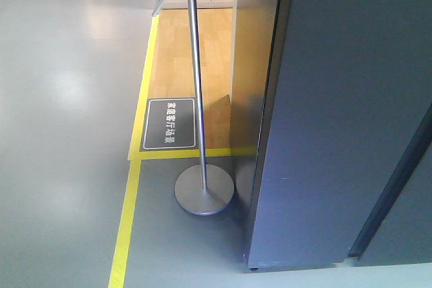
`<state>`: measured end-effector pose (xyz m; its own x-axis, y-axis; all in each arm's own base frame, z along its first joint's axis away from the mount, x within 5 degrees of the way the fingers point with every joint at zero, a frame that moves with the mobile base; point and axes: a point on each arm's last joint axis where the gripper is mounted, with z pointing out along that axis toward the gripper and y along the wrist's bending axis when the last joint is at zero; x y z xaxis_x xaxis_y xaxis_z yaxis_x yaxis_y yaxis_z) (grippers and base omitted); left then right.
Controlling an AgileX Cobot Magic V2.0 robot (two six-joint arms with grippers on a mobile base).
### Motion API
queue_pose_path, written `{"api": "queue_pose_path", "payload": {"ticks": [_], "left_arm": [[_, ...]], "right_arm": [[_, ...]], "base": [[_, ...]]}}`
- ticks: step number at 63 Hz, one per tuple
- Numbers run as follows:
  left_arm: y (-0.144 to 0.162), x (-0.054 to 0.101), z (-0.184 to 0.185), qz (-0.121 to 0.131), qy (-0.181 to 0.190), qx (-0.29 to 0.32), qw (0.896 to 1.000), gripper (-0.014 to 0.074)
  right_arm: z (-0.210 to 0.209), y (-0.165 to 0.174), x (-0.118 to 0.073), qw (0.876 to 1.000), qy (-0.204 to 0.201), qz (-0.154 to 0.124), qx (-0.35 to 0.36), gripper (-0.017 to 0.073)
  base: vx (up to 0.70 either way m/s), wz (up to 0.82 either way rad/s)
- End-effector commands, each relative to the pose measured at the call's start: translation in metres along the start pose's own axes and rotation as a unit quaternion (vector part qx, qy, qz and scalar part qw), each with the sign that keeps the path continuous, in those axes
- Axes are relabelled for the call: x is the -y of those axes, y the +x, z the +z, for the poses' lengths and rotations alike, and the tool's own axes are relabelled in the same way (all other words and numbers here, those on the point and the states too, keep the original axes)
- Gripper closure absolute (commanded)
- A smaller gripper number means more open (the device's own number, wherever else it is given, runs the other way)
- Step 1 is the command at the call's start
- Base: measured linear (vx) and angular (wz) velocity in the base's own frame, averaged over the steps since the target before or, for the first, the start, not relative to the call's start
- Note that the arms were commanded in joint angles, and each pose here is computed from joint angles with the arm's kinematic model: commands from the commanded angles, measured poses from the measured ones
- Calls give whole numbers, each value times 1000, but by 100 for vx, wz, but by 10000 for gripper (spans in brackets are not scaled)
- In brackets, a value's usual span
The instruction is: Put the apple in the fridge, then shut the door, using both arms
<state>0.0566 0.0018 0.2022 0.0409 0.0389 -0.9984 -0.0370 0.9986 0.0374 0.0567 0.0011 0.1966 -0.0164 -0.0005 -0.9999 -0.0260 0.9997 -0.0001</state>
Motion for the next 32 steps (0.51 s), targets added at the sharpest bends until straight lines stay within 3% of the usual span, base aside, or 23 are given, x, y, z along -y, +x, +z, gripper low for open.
{"api": "queue_pose_path", "payload": {"ticks": [1, 32], "left_arm": [[-1, -1, -1, -1, -9, 35, 999, 600], [-1, -1, -1, -1, -9, 35, 999, 600]], "right_arm": [[-1, -4, -1, 999, -6, -2, 45, 563], [-1, -4, -1, 999, -6, -2, 45, 563]], "base": [[0, 0], [0, 0]]}}
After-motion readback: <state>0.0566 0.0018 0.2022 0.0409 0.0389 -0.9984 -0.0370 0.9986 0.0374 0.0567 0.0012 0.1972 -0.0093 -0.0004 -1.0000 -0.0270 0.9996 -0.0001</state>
